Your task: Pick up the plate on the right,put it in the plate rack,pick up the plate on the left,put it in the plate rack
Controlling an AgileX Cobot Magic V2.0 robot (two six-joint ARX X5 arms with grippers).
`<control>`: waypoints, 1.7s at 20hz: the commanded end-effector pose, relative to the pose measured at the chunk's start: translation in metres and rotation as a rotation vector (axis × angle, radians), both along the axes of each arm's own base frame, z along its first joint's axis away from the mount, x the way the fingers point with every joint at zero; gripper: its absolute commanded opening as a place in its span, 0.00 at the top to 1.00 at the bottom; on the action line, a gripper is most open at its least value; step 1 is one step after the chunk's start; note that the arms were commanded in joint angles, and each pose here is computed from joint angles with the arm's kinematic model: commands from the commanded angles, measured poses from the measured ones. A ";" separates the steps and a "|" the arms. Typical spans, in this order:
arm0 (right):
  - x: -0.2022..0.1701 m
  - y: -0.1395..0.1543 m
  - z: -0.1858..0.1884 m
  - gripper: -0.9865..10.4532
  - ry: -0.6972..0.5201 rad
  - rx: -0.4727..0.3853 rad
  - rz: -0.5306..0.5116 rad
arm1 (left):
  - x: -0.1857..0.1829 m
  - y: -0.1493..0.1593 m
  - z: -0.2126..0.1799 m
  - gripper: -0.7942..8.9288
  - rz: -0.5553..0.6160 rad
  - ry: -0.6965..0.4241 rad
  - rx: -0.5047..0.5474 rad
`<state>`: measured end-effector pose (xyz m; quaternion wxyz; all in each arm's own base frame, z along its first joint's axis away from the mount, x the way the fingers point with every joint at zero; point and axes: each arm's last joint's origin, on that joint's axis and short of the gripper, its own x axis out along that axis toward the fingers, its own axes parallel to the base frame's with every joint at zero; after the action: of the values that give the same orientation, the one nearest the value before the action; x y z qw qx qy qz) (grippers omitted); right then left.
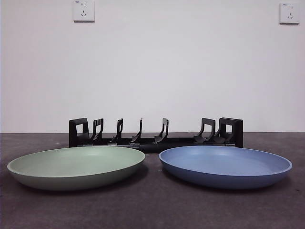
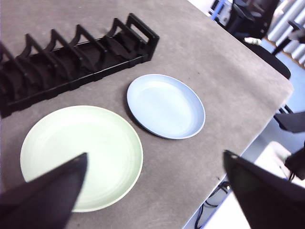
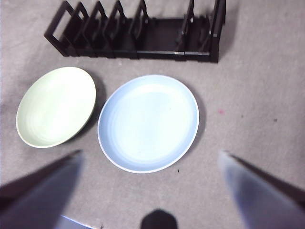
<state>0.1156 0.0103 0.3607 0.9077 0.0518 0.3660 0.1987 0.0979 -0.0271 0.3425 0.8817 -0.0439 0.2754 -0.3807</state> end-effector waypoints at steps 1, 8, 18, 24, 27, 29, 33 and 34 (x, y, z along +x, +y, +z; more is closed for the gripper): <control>0.012 0.000 -0.003 0.39 0.042 0.013 -0.005 | 0.002 -0.005 0.003 0.23 -0.079 -0.073 0.022; 0.093 0.006 -0.049 0.39 0.320 0.033 0.018 | 0.015 -0.025 -0.002 0.24 -0.229 -0.127 0.138; 0.170 0.030 -0.133 0.46 0.546 -0.082 0.041 | 0.038 -0.048 -0.008 0.24 -0.327 -0.165 0.177; 0.186 0.036 -0.162 0.56 0.597 -0.131 0.038 | 0.043 -0.058 -0.014 0.24 -0.334 -0.171 0.263; 0.191 0.036 -0.172 0.59 0.608 -0.135 0.037 | 0.045 -0.062 -0.016 0.24 -0.326 -0.180 0.311; 0.193 0.037 -0.177 0.59 0.615 -0.136 0.037 | 0.046 -0.064 -0.018 0.24 -0.316 -0.189 0.347; 0.196 0.037 -0.187 0.62 0.644 -0.140 0.038 | 0.049 -0.068 -0.020 0.24 -0.301 -0.199 0.403; 0.197 0.037 -0.189 0.66 0.649 -0.140 0.038 | 0.049 -0.068 -0.021 0.24 -0.298 -0.201 0.416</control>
<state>0.3114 0.0469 0.1765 0.7458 0.0418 0.6441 0.1650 0.1465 -0.0942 0.3203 0.8297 0.2049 0.2730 -0.4416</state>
